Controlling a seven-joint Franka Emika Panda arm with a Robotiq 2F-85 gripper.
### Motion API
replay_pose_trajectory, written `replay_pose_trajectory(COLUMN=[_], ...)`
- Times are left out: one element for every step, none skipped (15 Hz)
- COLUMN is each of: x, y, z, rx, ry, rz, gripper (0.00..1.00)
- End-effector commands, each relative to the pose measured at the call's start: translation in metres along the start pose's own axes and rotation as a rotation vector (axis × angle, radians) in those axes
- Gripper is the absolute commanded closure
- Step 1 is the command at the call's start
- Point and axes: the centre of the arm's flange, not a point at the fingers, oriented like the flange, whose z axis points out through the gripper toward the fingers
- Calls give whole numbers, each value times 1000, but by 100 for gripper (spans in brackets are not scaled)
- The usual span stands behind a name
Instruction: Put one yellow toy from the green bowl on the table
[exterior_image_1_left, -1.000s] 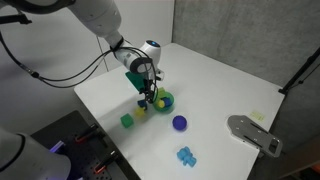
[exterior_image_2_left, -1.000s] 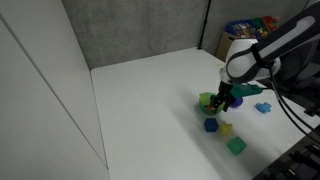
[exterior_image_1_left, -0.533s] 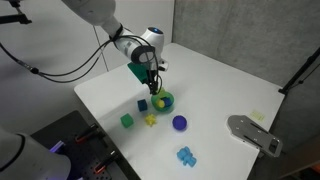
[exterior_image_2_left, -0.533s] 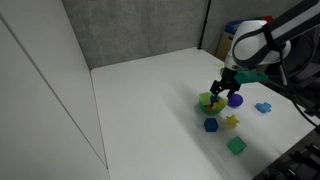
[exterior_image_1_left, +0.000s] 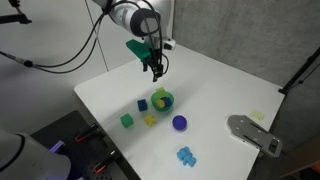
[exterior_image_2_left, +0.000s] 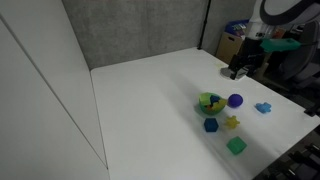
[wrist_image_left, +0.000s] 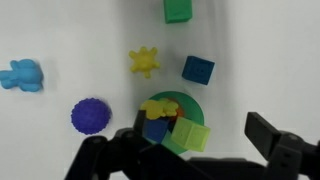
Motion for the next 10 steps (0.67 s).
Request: replay_pose_trajectory(x=[-34, -45, -55, -66, -76, -85, -92, -98, -102, -106], y=[18, 23, 28, 32, 36, 38, 39, 40, 41, 41], z=[-60, -73, -85, -96, -105, -114, -122, -128, -131, -132], rx=[-68, -94, -115, -150, -189, -212, -228, -243, -253, -255], ry=[-2, 7, 11, 26, 31, 34, 45, 46, 51, 47], rz=[8, -3, -12, -29, -41, -51, -56, -67, -69, -78], gripper=[0, 0, 0, 0, 0, 0, 0, 0, 0, 0])
